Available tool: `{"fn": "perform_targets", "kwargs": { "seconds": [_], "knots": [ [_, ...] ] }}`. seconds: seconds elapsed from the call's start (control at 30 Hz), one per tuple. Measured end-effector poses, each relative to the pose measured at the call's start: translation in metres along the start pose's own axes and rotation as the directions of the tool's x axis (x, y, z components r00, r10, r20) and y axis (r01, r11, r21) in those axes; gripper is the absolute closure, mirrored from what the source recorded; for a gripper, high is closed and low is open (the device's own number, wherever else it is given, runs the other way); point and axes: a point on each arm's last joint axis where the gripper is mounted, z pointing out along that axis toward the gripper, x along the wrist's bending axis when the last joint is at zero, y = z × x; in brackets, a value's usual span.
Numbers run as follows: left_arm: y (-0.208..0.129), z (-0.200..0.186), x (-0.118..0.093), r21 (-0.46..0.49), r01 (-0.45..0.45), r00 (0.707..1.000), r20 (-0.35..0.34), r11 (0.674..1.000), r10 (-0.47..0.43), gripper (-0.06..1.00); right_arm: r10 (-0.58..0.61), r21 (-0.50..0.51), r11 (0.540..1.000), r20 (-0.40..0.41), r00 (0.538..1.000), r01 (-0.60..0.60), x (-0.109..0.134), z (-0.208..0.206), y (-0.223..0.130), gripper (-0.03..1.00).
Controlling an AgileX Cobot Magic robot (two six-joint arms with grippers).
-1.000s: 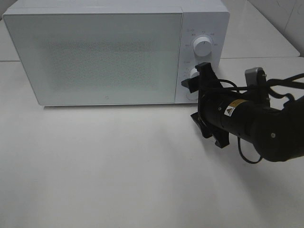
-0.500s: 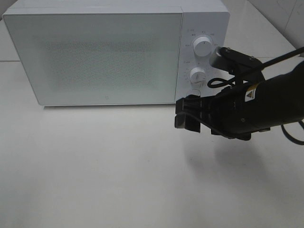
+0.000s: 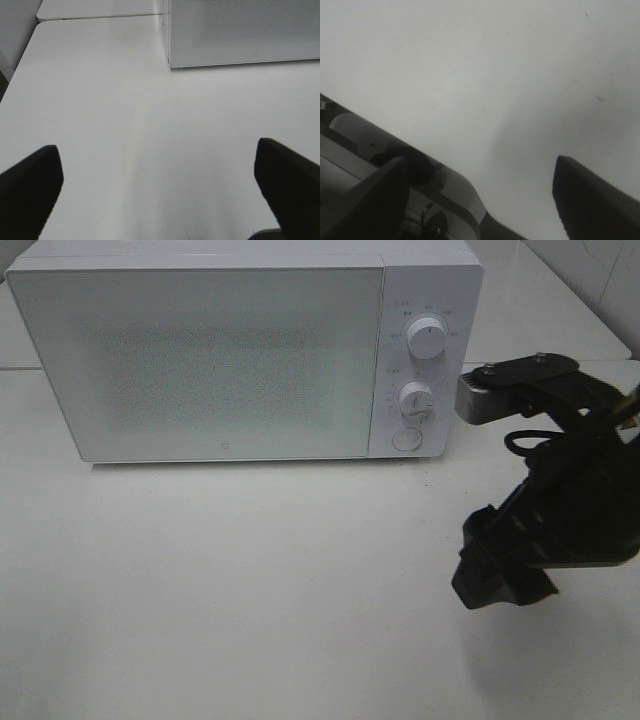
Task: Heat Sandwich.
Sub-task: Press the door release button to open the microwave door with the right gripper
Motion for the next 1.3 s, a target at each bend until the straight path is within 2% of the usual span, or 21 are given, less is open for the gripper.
{"fn": "perform_targets", "kwargs": {
  "seconds": [0.07,0.3,0.4,0.47,0.57,0.6,0.73,0.77,0.93,0.97,1.23,1.3],
  "knots": [
    [0.0,0.0,0.0,0.0,0.0,1.0,0.0,1.0,0.0,-0.04,-0.011,0.017,1.0,0.003,1.0,0.011,0.0,-0.015,-0.012,0.2],
    [0.0,0.0,0.0,0.0,0.0,1.0,0.0,1.0,0.0,-0.04,-0.027,-0.023,0.999,-0.003,1.0,0.027,0.0,-0.05,-0.038,0.2],
    [0.0,0.0,0.0,0.0,0.0,1.0,0.0,1.0,0.0,-0.04,-0.042,-0.097,0.994,0.001,0.999,0.042,-0.001,-0.076,-0.061,0.2],
    [0.0,0.0,0.0,0.0,0.0,1.0,0.0,1.0,0.0,-0.04,-0.042,-0.115,0.992,0.005,0.999,0.042,-0.001,-0.081,-0.066,0.2],
    [0.0,0.0,0.0,0.0,0.0,1.0,0.0,1.0,0.0,-0.04,-0.028,-0.206,0.978,0.031,0.999,0.034,-0.006,-0.095,-0.093,0.2],
    [0.0,0.0,0.0,0.0,0.0,1.0,0.0,1.0,0.0,-0.04,0.008,-0.247,0.969,0.04,0.999,0.002,-0.009,-0.097,-0.107,0.2],
    [0.0,0.0,0.0,0.0,0.0,1.0,0.0,1.0,0.0,-0.04,0.074,-0.286,0.957,0.051,0.996,-0.057,-0.015,-0.096,-0.123,0.2],
    [0.0,0.0,0.0,0.0,0.0,1.0,0.0,1.0,0.0,-0.04,0.128,-0.327,0.94,0.064,0.99,-0.1,-0.019,-0.097,-0.133,0.2],
    [0.0,0.0,0.0,0.0,0.0,1.0,0.0,1.0,0.0,-0.04,0.197,-0.403,0.904,0.088,0.977,-0.146,-0.022,-0.098,-0.15,0.2],
    [0.0,0.0,0.0,0.0,0.0,1.0,0.0,1.0,0.0,-0.04,0.231,-0.453,0.876,0.094,0.969,-0.165,-0.022,-0.098,-0.16,0.2],
    [0.0,0.0,0.0,0.0,0.0,1.0,0.0,1.0,0.0,-0.04,0.311,-0.641,0.754,0.157,0.938,-0.143,-0.017,-0.103,-0.189,0.2],
    [0.0,0.0,0.0,0.0,0.0,1.0,0.0,1.0,0.0,-0.04,0.318,-0.654,0.744,0.165,0.934,-0.138,-0.017,-0.102,-0.191,0.2]
  ]
}}
